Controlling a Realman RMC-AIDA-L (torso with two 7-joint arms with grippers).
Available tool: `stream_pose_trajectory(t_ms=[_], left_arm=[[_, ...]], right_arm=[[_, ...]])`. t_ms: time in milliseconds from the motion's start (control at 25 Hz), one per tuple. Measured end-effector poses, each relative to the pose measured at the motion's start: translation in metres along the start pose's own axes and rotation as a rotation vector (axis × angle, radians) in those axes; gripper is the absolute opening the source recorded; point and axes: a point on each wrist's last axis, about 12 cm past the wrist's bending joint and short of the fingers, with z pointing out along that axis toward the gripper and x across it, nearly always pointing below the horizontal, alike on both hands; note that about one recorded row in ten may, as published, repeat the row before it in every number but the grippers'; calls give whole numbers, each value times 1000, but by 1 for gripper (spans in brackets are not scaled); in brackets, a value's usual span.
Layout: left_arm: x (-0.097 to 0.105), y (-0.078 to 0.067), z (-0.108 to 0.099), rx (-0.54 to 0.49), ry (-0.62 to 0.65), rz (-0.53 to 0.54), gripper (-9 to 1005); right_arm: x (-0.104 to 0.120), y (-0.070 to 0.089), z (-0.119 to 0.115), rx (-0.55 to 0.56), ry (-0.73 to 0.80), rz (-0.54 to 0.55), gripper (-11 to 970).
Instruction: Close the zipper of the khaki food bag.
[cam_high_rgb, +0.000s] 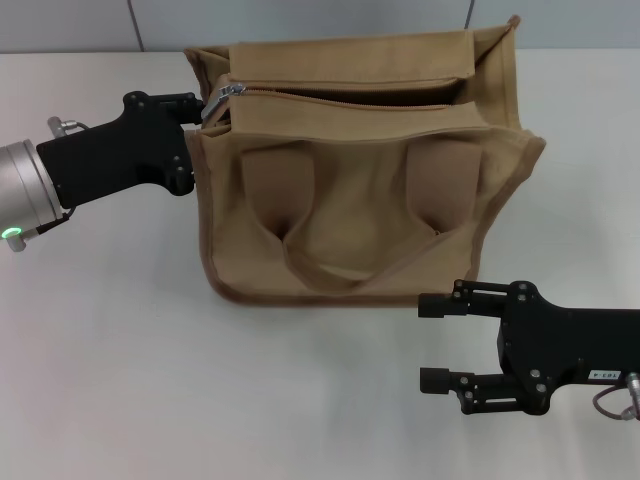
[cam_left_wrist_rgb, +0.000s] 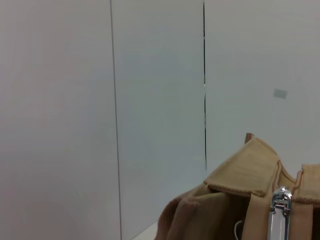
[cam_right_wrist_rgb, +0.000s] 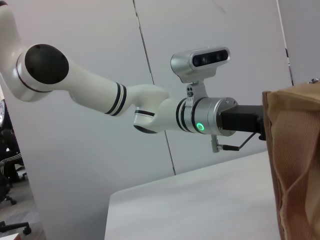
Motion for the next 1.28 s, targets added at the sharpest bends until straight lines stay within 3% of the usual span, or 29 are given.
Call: stream_pose_trajectory(t_ms=[320,680,960,1280], left_arm=[[0,1,-5,-28,-23,-10,69],[0,1,-15,-55,-61,-24,-4],[-13,-2,-22,-3,-164,-38,-1],[-28,-9,-1,82,-239,-48,-1]], right_arm=[[0,0,0,0,0,0,679],[0,0,0,0,0,0,675],[-1,0,-2,7,-19,-1,671],[-20,5,-8,-20,-180,-29,668]])
